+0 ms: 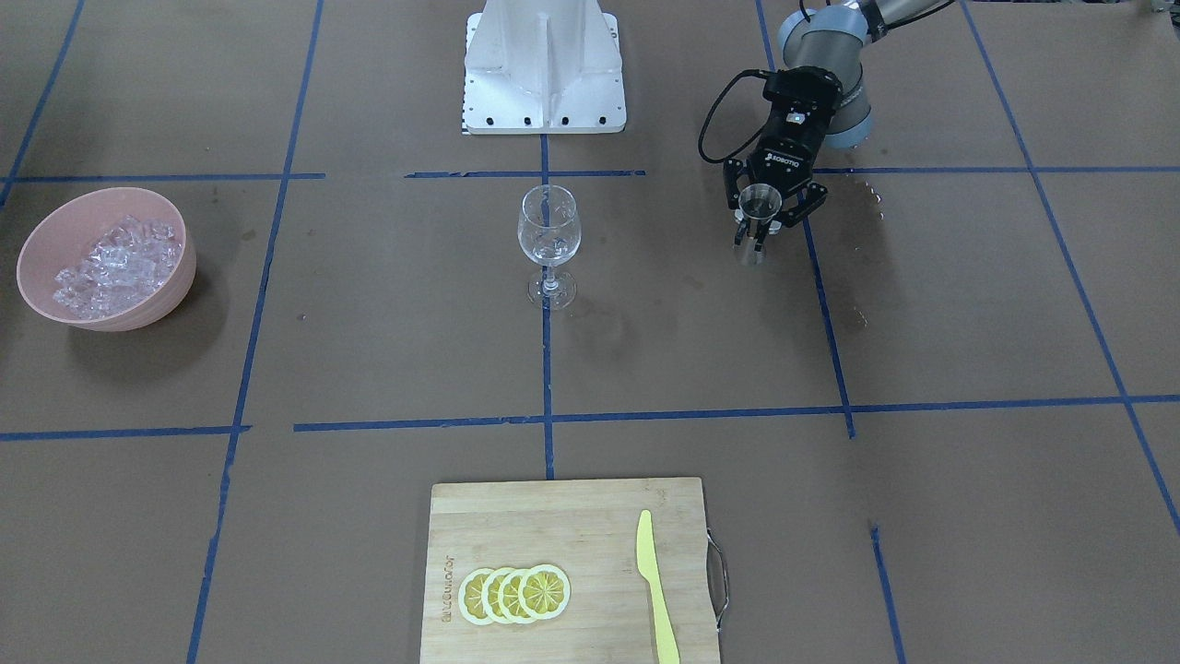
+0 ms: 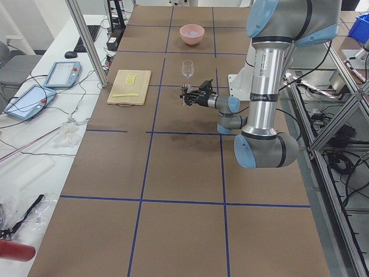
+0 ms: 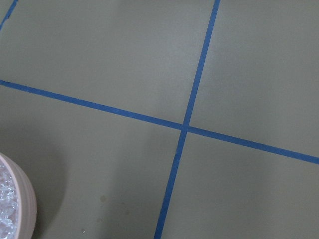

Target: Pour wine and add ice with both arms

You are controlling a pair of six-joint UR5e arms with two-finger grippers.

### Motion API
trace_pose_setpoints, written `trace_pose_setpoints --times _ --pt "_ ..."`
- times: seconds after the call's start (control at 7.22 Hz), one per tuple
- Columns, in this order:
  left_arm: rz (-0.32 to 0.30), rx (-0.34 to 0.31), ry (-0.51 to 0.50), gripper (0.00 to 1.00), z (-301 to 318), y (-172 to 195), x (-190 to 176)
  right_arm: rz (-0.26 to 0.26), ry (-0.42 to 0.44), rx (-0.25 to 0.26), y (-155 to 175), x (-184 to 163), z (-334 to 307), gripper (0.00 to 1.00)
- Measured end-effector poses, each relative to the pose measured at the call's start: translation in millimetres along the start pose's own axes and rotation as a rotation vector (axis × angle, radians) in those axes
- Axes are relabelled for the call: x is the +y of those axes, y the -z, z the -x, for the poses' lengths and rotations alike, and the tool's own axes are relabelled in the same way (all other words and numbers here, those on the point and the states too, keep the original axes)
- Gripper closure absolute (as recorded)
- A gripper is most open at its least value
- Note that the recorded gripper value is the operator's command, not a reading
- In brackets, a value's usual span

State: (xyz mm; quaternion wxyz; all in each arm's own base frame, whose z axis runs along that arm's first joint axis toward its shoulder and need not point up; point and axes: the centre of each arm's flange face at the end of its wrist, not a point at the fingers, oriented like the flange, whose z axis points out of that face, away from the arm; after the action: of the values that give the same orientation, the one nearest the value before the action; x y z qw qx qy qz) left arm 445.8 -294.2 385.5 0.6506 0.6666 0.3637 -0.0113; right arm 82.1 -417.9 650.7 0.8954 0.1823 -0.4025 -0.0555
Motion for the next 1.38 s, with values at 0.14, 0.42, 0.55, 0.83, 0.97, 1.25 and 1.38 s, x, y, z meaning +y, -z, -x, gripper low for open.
trace_pose_setpoints --times 0.14,0.42,0.55,0.83,0.97,1.25,1.38 --pt "0.011 -0.004 -0.054 1.00 -24 -14 -19 0.001 -0.001 0.000 0 0 0 0.00" --pt "0.048 -0.015 -0.130 1.00 -67 -36 -59 0.003 -0.003 0.000 -1 2 -1 0.00" --pt "0.069 -0.020 -0.159 1.00 -85 -45 -72 0.004 -0.004 -0.001 -1 2 -2 0.00" --pt "0.111 -0.030 -0.219 1.00 -113 -60 -87 0.005 -0.007 -0.001 -2 3 -2 0.00" --pt "0.122 -0.030 -0.258 1.00 -118 -63 -89 0.006 -0.009 -0.001 -2 4 -3 0.00" --pt "0.128 -0.025 -0.373 1.00 -121 -64 -92 0.008 -0.011 -0.001 -3 4 -3 0.00" --pt "0.127 -0.022 -0.442 1.00 -123 -65 -94 0.010 -0.013 -0.001 -3 5 -4 0.00"
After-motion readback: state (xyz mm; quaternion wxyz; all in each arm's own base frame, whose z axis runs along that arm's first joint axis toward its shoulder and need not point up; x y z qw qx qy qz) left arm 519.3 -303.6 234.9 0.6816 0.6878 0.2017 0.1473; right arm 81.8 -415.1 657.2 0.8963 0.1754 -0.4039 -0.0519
